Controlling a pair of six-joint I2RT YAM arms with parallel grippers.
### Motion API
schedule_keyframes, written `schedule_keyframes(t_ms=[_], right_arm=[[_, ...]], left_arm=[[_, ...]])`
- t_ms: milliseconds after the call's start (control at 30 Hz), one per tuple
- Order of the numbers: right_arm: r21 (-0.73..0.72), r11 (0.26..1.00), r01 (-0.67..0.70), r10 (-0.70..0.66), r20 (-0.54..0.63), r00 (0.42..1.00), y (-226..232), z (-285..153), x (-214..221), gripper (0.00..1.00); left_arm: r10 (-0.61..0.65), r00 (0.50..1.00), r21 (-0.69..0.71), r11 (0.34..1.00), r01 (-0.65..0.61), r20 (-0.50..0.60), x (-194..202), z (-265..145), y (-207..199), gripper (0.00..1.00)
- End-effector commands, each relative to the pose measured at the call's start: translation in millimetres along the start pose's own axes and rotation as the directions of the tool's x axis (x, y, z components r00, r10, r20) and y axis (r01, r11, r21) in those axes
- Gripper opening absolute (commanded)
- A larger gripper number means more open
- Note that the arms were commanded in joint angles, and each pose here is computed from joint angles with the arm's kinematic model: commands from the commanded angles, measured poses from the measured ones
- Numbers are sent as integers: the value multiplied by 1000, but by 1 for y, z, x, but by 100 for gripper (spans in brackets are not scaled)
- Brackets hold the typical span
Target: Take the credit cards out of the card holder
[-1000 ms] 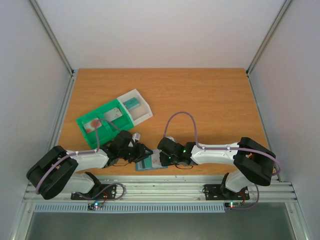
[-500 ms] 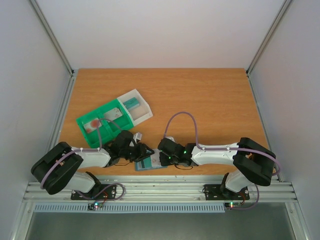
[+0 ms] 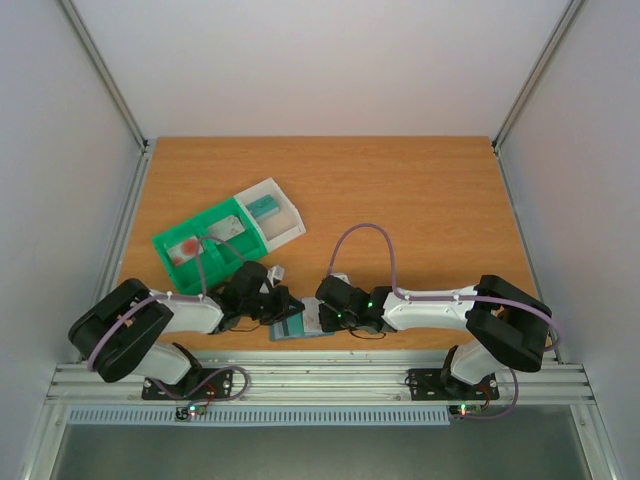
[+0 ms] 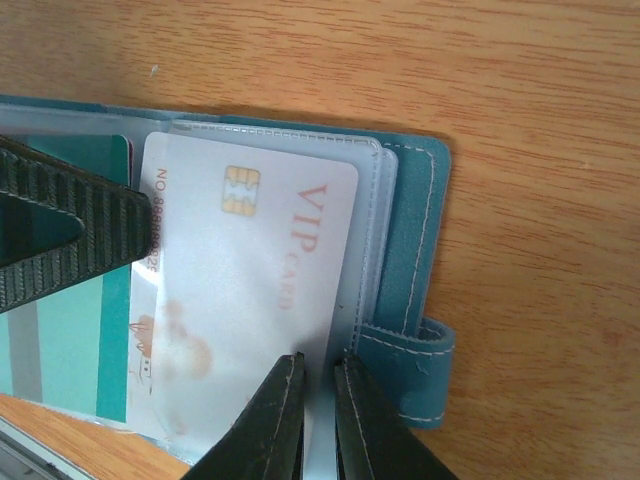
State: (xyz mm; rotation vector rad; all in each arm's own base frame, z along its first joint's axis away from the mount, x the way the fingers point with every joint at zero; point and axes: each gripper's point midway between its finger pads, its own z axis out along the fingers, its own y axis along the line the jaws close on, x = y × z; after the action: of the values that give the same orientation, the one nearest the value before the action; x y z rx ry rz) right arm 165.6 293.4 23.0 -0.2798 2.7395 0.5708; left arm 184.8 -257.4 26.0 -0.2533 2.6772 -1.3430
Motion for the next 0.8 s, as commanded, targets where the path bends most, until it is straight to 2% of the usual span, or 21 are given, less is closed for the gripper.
schedule_keyframes(t_ms=[0,767], right_arm=[[76,997,-7,10,-35,999,-21,8,14,10],[82,997,-15,17,-20,1000,-22,4,10,9]], left_arm=[[44,999,30,999,-45,24,-2,-4,-9,0],[24,1000,-30,999,-24,11,8,-22,-5,0]])
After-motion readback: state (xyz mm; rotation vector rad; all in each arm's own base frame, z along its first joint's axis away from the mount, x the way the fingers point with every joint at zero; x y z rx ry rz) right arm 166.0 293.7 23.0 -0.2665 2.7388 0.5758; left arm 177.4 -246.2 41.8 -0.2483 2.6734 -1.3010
